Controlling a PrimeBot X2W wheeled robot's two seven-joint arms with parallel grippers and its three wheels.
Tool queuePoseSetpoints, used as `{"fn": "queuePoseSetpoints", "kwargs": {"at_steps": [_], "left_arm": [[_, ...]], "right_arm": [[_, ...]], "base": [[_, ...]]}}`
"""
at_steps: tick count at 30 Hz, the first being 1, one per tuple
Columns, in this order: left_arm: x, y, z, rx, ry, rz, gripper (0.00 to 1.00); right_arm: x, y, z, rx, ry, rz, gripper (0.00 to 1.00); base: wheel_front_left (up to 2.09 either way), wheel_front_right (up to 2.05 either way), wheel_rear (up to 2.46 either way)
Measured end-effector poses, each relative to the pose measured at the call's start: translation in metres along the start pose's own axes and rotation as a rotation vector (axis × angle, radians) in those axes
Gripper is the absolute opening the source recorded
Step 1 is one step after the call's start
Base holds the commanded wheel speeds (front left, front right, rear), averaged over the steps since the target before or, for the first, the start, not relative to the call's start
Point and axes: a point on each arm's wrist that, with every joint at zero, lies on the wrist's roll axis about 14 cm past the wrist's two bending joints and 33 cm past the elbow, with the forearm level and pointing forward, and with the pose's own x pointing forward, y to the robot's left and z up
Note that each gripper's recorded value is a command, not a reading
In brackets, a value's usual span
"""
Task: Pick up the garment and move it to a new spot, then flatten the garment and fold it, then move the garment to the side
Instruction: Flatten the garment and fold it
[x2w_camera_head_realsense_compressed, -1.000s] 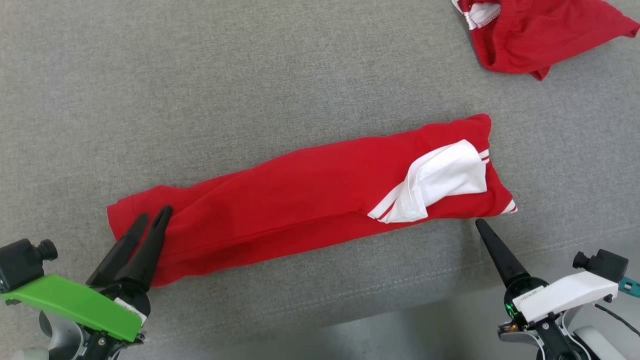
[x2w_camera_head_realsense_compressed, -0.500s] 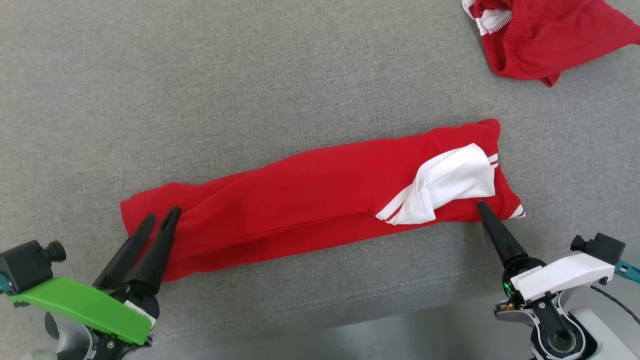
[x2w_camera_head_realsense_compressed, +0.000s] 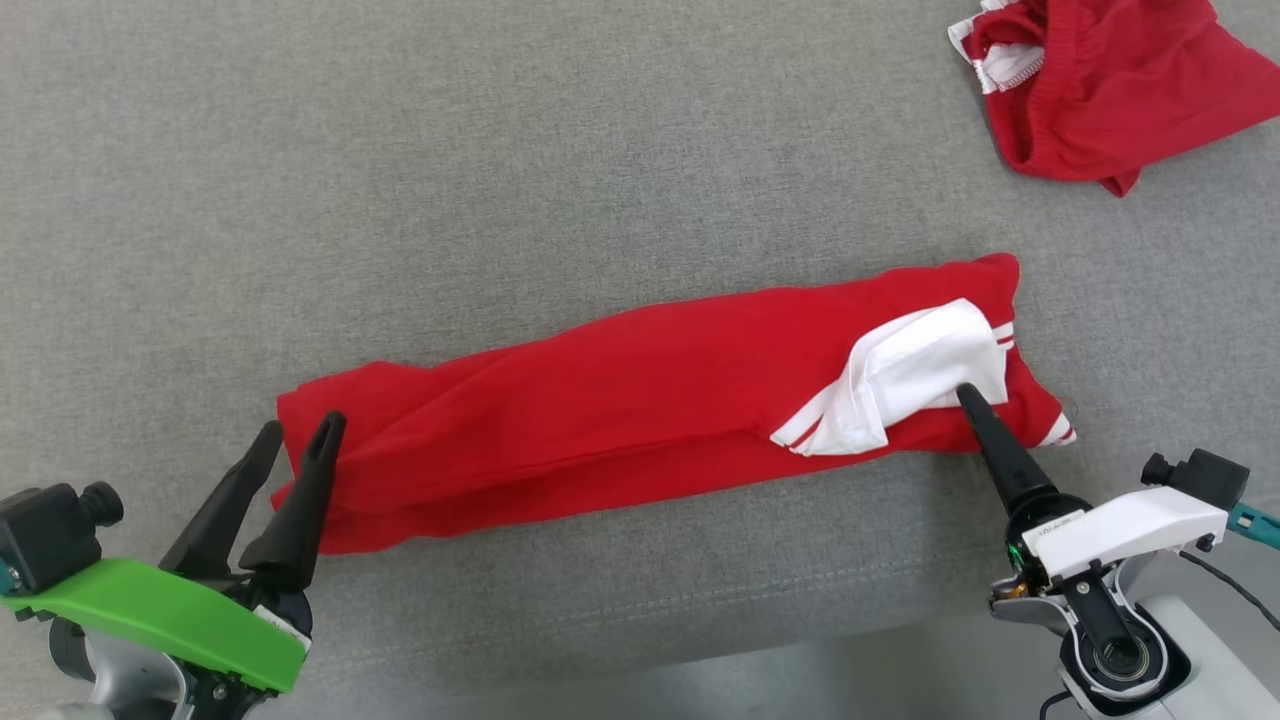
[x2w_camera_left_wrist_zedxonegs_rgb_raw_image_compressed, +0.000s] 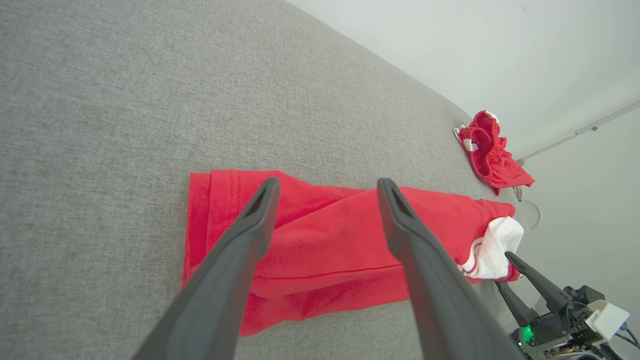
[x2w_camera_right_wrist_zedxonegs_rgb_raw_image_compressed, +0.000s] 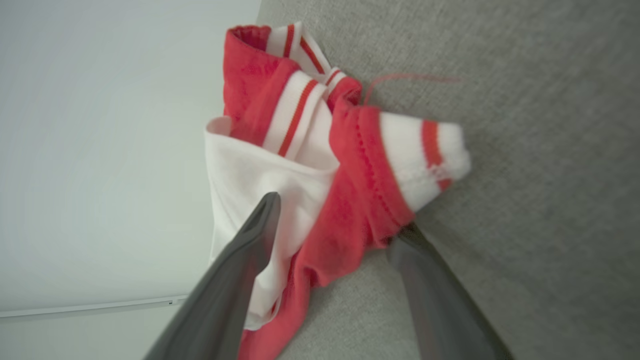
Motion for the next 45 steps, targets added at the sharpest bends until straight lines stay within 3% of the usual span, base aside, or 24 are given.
{"fn": "queuePoseSetpoints", "kwargs": {"at_steps": [17, 18, 21, 32, 40, 45], "left_arm": [[-0.019, 0.013, 0.004, 0.094, -0.091, 0.090, 1.00], [-0.019, 0.013, 0.004, 0.099, -0.091, 0.095, 1.00], [-0.018, 0.011, -0.001, 0.095, -0.088, 0.093, 1.00], [-0.016, 0.014, -0.004, 0.107, -0.117, 0.111, 1.00], [-0.010, 0.015, -0.009, 0.156, -0.132, 0.120, 1.00], [-0.007, 0.005, -0.029, 0.123, -0.097, 0.100, 1.00]], "right_arm": [[0.019, 0.025, -0.001, 0.021, 0.002, 0.068, 0.98], [0.020, 0.027, -0.001, 0.028, -0.001, 0.072, 0.87], [0.023, 0.029, 0.000, 0.030, -0.002, 0.079, 0.01], [0.026, 0.024, 0.023, -0.001, -0.050, 0.070, 0.00], [0.019, 0.018, 0.066, -0.102, -0.150, 0.060, 0.00], [0.015, 0.024, 0.090, -0.195, -0.187, 0.078, 0.00]], "base": [[0.00, 0.00, 0.00], [0.00, 0.00, 0.00], [0.00, 0.00, 0.00], [0.00, 0.00, 0.00], [0.00, 0.00, 0.00], [0.00, 0.00, 0.00]]}}
